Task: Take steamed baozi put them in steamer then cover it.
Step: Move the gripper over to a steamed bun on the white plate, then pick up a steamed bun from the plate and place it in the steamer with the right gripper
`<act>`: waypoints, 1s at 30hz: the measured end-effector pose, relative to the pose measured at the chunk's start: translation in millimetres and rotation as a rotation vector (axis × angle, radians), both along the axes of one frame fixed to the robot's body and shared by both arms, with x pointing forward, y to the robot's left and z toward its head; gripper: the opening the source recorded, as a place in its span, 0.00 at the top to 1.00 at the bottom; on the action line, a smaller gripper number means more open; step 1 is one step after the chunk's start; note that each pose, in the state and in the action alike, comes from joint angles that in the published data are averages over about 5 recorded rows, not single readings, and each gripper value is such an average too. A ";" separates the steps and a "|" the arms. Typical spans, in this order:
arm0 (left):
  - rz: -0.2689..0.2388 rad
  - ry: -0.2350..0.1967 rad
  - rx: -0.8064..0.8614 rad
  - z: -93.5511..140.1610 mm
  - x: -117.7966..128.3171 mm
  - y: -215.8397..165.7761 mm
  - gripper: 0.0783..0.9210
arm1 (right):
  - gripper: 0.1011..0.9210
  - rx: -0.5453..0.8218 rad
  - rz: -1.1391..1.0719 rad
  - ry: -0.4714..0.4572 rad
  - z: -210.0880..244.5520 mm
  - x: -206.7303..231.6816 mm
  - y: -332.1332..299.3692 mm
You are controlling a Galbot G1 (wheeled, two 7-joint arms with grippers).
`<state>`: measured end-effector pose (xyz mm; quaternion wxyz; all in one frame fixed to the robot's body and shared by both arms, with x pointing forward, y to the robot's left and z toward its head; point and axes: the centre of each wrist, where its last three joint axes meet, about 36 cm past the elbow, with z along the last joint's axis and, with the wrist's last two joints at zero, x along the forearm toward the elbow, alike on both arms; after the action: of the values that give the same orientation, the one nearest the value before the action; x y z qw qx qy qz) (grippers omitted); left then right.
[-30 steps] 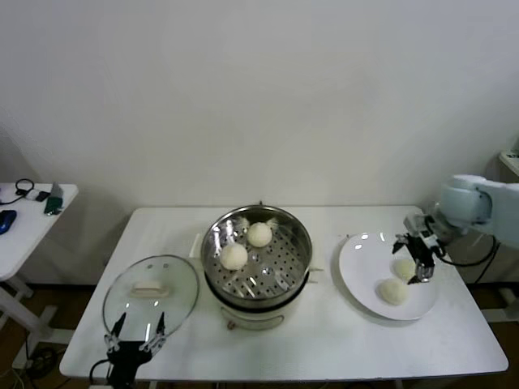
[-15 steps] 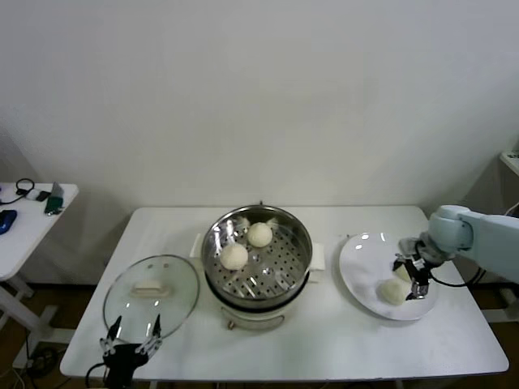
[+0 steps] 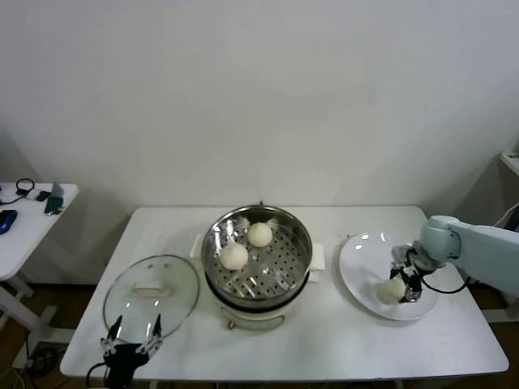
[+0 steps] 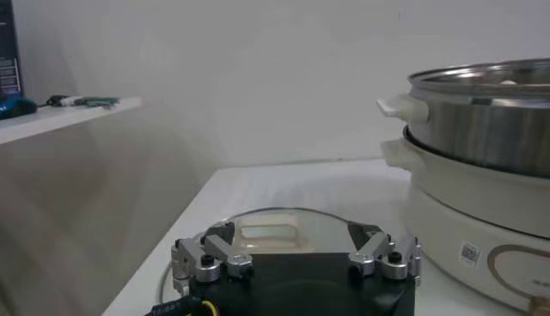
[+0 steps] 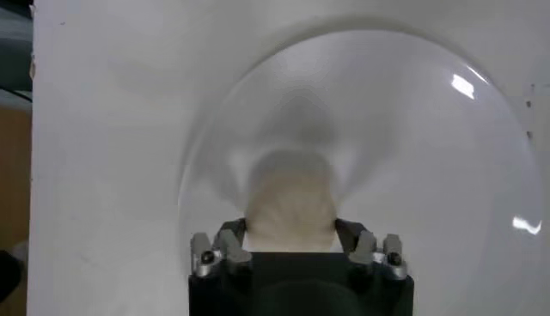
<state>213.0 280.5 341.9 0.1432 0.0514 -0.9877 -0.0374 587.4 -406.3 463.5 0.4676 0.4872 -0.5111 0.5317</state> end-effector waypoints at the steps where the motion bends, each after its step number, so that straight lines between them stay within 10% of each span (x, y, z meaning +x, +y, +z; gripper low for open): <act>1: -0.001 -0.001 0.000 0.3 0.1 -0.3 0.12 | 0.33 0.001 0.000 0.000 0.2 0.2 0.1; 12: -0.010 -0.003 0.008 3.9 -0.5 -1.2 0.12 | 0.37 0.037 0.084 -0.016 47.9 17.1 13.9; 30: -0.025 0.001 0.027 4.9 -1.4 0.5 0.12 | 0.34 0.105 0.897 -0.253 314.6 22.8 218.5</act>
<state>211.6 281.1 346.8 0.1423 0.0407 -0.9876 -0.0525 610.2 -187.9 778.2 0.1002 0.6143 -0.3291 0.7102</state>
